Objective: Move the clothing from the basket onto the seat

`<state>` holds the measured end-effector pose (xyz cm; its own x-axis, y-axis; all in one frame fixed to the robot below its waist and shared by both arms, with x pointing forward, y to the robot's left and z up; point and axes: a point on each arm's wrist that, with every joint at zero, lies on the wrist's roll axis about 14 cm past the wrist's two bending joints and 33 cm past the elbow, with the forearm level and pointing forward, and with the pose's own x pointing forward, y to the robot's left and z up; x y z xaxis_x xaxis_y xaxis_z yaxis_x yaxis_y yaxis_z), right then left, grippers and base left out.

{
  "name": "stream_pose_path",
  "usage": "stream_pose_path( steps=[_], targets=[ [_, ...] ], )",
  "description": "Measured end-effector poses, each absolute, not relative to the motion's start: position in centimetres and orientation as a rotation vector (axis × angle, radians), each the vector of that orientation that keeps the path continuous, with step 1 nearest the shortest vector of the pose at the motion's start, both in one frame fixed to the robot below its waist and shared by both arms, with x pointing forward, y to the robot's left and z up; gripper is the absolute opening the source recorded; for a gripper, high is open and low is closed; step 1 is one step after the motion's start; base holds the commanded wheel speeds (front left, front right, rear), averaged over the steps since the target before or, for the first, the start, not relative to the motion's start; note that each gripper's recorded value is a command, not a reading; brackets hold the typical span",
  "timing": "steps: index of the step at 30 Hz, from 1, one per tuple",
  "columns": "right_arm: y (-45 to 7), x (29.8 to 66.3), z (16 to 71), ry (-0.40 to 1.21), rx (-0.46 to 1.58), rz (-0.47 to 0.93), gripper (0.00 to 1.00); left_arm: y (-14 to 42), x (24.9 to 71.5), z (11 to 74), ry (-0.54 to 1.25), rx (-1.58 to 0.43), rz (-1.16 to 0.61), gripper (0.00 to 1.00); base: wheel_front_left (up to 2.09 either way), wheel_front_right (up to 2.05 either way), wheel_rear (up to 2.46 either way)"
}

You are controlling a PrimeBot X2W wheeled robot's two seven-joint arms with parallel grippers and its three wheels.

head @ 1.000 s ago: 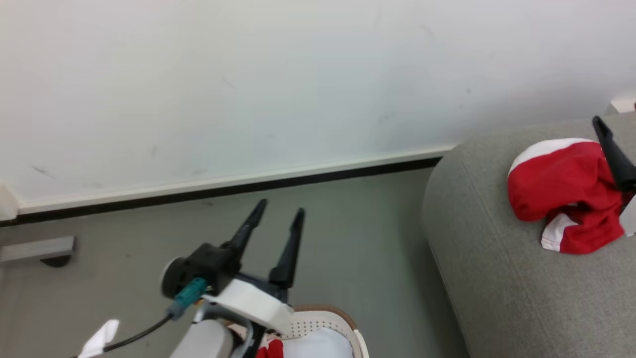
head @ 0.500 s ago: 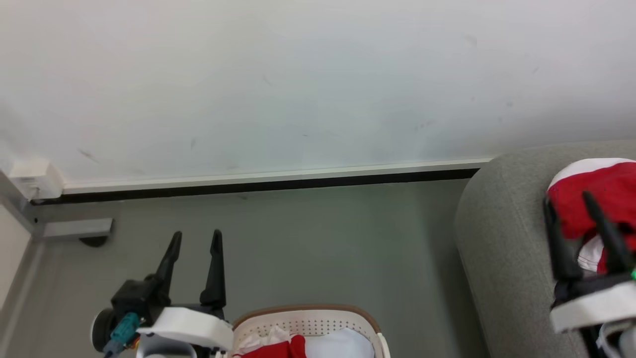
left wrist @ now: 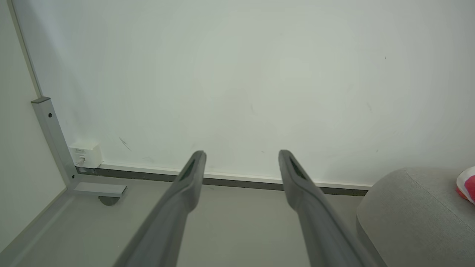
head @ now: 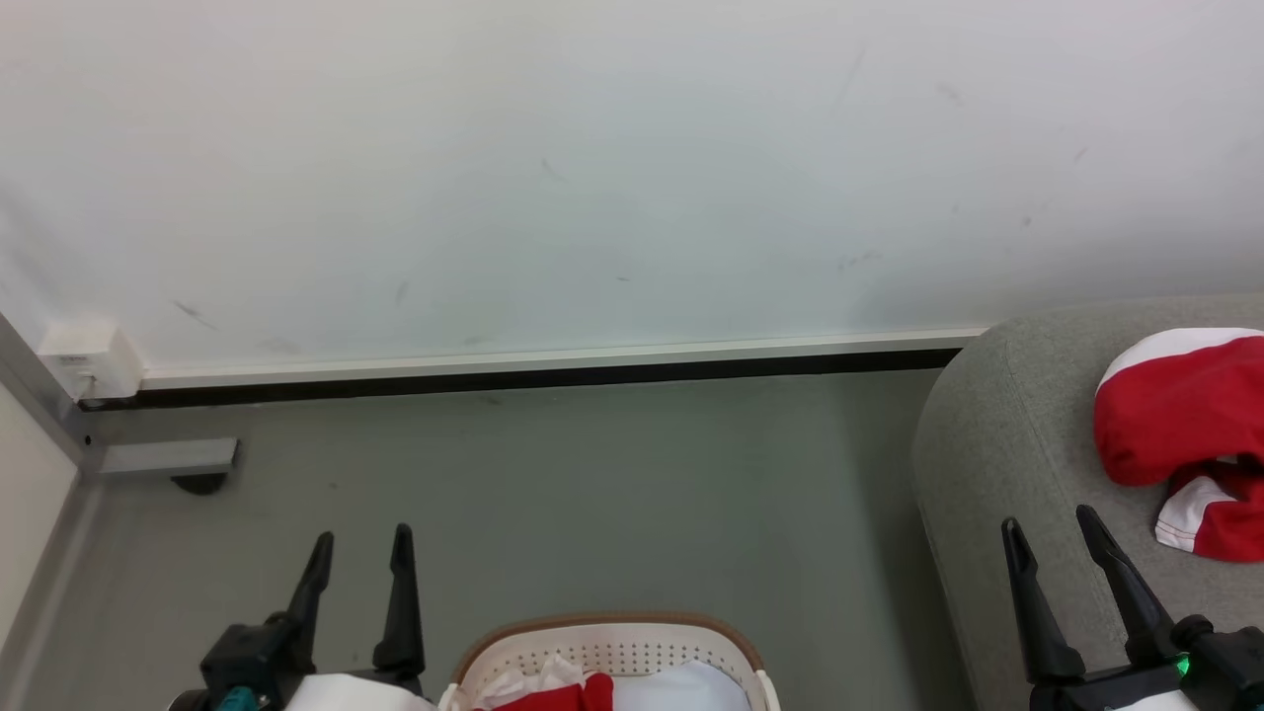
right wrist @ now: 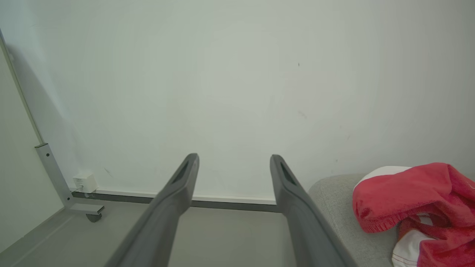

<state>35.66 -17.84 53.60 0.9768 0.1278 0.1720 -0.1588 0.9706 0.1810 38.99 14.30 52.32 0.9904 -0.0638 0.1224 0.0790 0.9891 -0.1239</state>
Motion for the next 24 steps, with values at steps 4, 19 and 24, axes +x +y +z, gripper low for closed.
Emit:
stream_pose_path(
  steps=[4, 19, 24],
  targets=[
    [-17.16, 35.63, 54.18, -0.178, 0.2, 0.161, 1.0, 14.34, 38.88, 52.45, -0.124, -0.126, -0.076, 1.0, 0.0, 0.0, 0.0],
    [-16.8, 35.62, 54.24, -0.179, 0.199, 0.173, 1.0, 13.64, 39.16, 52.39, -0.122, -0.124, -0.101, 1.0, 0.0, 0.0, 0.0],
    [-17.23, 35.68, 54.13, -0.176, 0.202, 0.159, 1.0, 13.64, 39.33, 52.2, -0.116, -0.125, -0.101, 1.0, 0.0, 0.0, 0.0]
  ],
)
